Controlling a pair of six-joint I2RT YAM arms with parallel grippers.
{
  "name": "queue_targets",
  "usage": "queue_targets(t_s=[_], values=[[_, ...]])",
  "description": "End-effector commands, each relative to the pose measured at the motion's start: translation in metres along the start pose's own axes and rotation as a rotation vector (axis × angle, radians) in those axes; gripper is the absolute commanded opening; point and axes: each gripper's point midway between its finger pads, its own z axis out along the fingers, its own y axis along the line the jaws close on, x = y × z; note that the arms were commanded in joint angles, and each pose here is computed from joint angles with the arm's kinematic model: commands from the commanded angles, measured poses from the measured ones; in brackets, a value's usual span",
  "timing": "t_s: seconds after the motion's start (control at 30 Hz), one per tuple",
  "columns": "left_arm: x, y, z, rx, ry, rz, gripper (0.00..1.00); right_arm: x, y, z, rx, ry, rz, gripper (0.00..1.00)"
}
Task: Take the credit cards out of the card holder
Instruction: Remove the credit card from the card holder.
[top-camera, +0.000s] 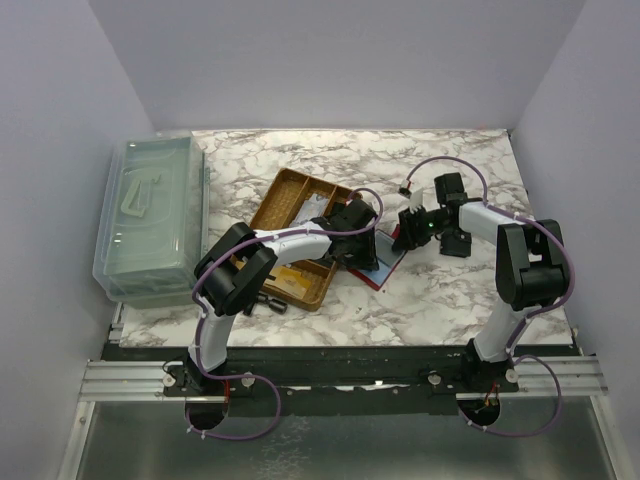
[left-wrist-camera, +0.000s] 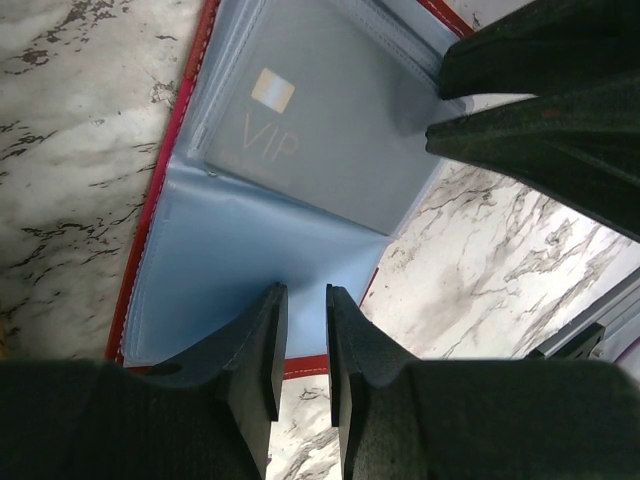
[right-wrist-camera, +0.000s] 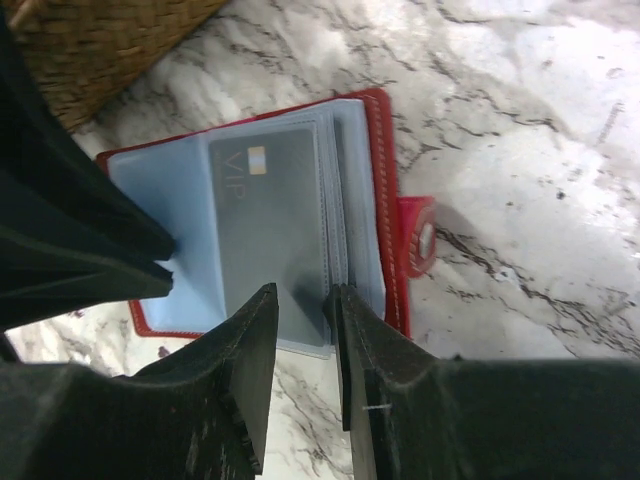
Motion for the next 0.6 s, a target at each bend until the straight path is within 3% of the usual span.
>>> queue_targets(t_s=[0.0,0.13,0.57], values=[[0.016,0.028,0.001,-0.082,0.053,-0.01,0.29,0.002,0.036,-0.004,-0.182,-0.014,0.016,0.34],[0.016,0.028,0.001,-0.08,0.054,-0.01,0.29,0.0,0.039,-0.005,-0.199,-0.019,0.03,0.36],[0.018,0.032,0.001,-0.084,0.056,-0.027,0.29,-0.004,-0.014,-0.013,0.086,0.003,0.036,0.39]])
